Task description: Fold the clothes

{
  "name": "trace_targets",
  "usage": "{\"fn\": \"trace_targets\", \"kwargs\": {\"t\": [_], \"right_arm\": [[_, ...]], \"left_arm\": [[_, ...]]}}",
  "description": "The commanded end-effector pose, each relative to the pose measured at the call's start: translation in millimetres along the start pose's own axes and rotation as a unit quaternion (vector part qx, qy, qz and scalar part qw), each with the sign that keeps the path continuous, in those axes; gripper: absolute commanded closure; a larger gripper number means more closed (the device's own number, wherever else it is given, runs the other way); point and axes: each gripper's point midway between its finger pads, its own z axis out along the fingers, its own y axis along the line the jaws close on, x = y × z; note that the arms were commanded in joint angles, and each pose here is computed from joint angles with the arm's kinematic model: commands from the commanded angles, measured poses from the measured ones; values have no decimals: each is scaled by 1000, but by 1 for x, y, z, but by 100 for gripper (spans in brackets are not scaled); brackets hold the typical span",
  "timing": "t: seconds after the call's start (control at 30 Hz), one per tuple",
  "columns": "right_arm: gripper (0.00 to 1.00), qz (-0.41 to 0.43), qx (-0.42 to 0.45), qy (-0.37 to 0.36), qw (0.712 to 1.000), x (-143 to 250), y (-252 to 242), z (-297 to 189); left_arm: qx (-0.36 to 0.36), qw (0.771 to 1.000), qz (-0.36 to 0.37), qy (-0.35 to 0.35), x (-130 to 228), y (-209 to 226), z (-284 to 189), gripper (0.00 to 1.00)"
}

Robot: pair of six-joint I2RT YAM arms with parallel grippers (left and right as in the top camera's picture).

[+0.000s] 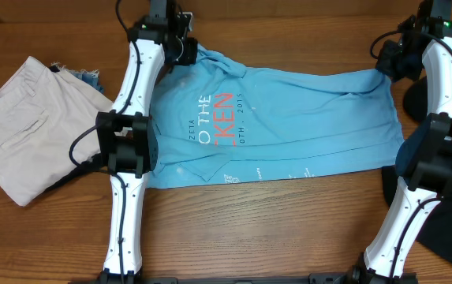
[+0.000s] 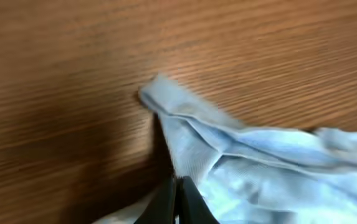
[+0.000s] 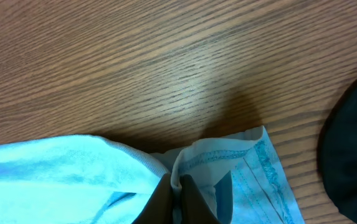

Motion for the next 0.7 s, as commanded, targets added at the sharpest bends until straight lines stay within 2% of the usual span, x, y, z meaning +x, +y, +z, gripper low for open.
{"fn": "trace_targets", "kwargs": {"t": [0.0,0.13,0.27,0.4,0.5,0.6,0.67], "right_arm": [[96,-2,-7,-15,1000,-5,6,-13],[96,-3,-7,-21,1000,-8,6,-13],[96,-54,-9,-68,996,-31,7,-16],[96,-45,-35,-101,993,-48,6,-21],[96,-40,-37,-114,992,-55,-1,-23],[96,-46,-78,-117,989,-56,3,-28],[96,-40,-79,-109,990,-53,-3,-31]], "left_arm": [[-17,999,4,-31,-25,-5,-41,96],[-54,999,4,-4,-15,1,-63,96],[-73,997,4,35,4,5,-73,96],[-99,992,8,73,22,14,-83,96],[-98,992,18,80,25,12,-97,96],[-97,992,30,69,21,5,-121,96],[-75,995,30,61,20,-6,-134,96]]}}
